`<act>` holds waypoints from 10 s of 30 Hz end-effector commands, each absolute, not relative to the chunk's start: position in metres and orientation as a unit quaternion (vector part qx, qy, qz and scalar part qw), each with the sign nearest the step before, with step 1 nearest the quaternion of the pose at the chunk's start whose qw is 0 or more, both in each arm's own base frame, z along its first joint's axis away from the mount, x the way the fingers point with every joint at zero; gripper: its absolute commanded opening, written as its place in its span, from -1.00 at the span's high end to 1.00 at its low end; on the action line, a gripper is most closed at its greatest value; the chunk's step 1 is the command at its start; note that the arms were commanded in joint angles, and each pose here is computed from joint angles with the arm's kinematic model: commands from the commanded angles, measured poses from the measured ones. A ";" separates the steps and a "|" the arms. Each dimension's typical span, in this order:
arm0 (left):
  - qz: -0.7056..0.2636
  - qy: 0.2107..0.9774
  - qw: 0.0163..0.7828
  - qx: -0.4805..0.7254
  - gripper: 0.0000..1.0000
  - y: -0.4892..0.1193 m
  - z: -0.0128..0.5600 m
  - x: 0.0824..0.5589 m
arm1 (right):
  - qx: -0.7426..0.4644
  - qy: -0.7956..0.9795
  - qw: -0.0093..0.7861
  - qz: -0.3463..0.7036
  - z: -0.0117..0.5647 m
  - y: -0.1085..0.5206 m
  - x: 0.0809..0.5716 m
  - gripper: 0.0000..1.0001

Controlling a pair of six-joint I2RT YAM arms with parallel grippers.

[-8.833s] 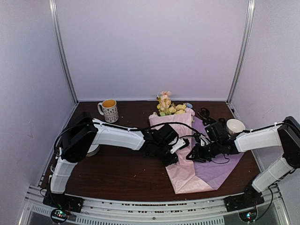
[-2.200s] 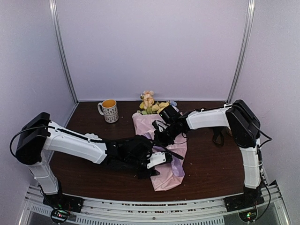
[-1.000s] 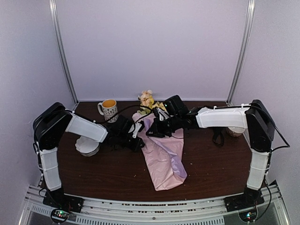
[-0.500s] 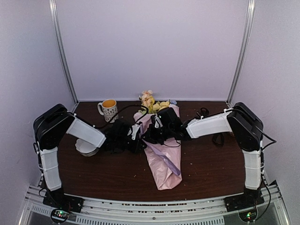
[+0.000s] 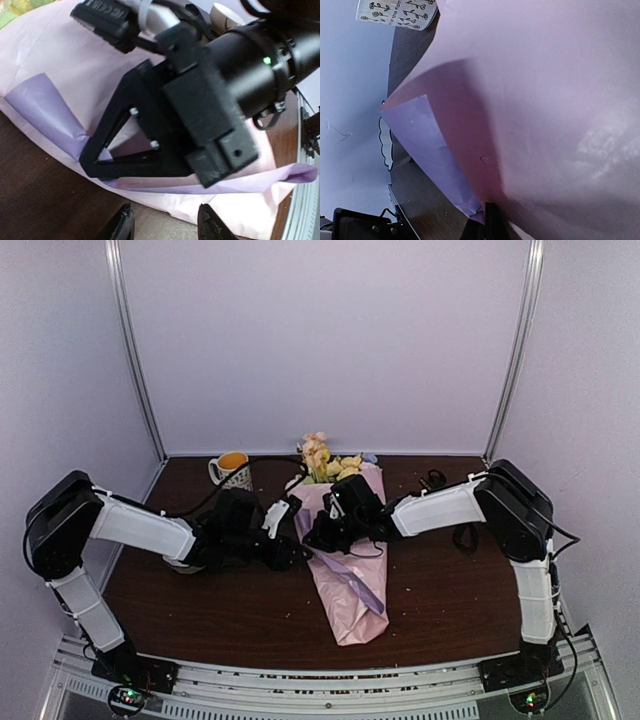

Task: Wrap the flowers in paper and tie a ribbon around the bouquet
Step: Pass from the left arm to the right, then press the fold line on the folded bouquet.

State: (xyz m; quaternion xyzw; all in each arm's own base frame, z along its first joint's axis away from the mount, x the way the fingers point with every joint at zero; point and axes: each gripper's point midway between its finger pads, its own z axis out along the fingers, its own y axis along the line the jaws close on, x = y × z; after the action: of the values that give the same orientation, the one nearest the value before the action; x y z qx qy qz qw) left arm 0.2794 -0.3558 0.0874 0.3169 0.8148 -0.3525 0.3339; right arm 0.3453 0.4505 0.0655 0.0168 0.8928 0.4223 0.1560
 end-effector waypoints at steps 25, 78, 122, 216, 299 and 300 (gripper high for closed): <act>-0.508 0.771 0.267 0.277 -0.03 -0.409 0.099 0.277 | -0.042 0.915 0.198 0.348 0.076 0.451 0.343 1.00; -0.500 0.807 0.218 0.226 1.00 -0.384 0.025 0.283 | -0.379 0.885 0.255 0.087 0.089 0.359 0.132 0.98; -0.503 0.808 0.214 0.219 0.81 -0.371 0.018 0.282 | -0.304 0.926 0.141 0.176 0.041 0.393 0.104 0.68; -0.319 0.868 0.212 0.316 1.00 -0.348 -0.009 0.319 | -0.351 0.923 0.133 0.086 0.023 0.387 0.103 0.61; -0.344 0.862 0.189 0.321 1.00 -0.345 -0.031 0.300 | -0.271 0.928 0.127 0.223 0.090 0.385 0.197 0.81; -0.345 0.862 0.188 0.320 1.00 -0.345 -0.031 0.300 | -0.247 0.933 0.125 0.229 0.088 0.377 0.214 0.76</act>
State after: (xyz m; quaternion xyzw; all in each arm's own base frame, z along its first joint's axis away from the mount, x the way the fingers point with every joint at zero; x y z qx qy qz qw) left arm 0.3107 -0.3731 0.0194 0.3469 0.8177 -0.3895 0.2435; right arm 0.1709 0.3946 0.1006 -0.3182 0.9172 0.1911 0.1446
